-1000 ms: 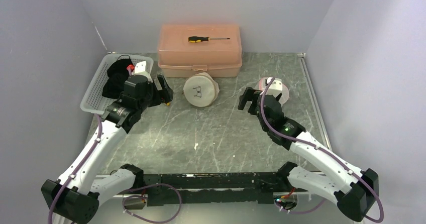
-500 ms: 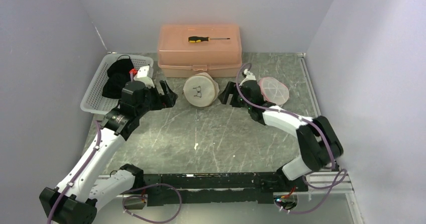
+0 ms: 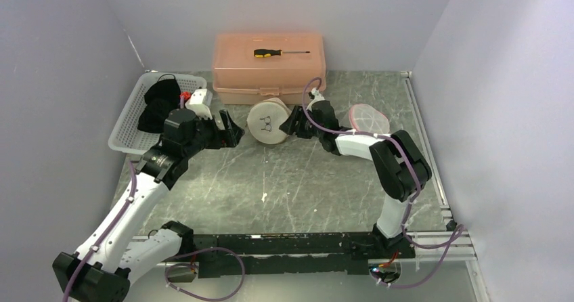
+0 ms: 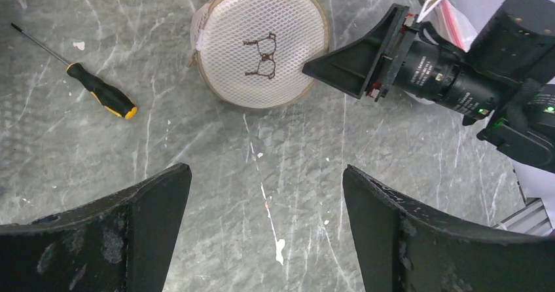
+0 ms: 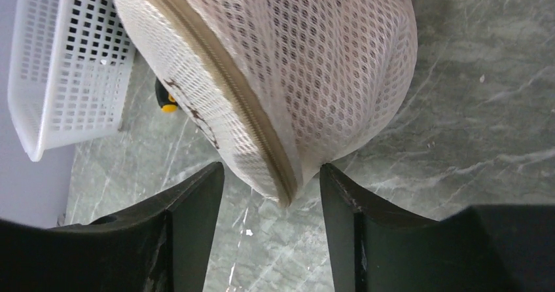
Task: Unzip the laundry bag and remove the bra
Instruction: Pick up the laundry bag at the center of the board, then place the laundry bag at the center of the board, then unzip the laundry bag at the center of the board.
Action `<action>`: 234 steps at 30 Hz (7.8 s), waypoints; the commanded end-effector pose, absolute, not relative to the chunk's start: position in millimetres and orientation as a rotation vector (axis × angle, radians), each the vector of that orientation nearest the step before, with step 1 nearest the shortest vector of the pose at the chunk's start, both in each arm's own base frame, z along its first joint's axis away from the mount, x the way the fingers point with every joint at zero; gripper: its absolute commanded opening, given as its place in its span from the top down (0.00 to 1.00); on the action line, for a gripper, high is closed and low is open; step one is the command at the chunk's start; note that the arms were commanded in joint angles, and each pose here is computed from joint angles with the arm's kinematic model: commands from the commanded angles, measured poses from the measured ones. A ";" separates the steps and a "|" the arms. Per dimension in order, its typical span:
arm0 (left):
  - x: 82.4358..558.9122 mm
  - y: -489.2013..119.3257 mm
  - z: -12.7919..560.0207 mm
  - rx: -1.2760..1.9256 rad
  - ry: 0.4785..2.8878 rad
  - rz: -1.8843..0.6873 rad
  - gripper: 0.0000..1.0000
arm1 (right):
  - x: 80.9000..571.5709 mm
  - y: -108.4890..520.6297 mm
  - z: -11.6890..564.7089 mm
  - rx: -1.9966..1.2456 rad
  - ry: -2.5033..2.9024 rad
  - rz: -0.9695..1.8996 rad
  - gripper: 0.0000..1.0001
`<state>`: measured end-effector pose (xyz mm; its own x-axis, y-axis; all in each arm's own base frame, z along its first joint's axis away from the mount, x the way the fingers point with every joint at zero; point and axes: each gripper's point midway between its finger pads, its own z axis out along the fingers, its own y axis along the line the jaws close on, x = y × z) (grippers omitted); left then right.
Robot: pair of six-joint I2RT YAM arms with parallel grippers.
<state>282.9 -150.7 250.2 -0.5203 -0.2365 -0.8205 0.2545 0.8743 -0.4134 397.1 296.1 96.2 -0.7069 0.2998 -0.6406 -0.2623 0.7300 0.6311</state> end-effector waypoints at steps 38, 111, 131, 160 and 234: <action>240.2 -213.8 330.0 0.384 1.613 -1.029 0.07 | 232.5 224.9 240.7 -0.272 2.032 1.227 1.00; 297.2 -237.5 297.6 -0.466 1.467 -1.281 0.97 | 232.0 196.1 264.5 0.230 1.563 1.322 0.11; 307.9 -235.2 203.7 -0.724 1.586 -1.276 0.97 | 270.5 249.9 183.4 0.361 1.765 1.572 0.29; 266.2 -220.5 153.0 -0.656 1.902 -1.110 0.32 | 279.2 279.0 157.5 0.387 1.800 1.775 1.00; 273.4 -237.6 177.4 -0.963 1.988 -1.207 0.97 | 233.6 294.1 179.4 -0.412 1.940 0.674 0.41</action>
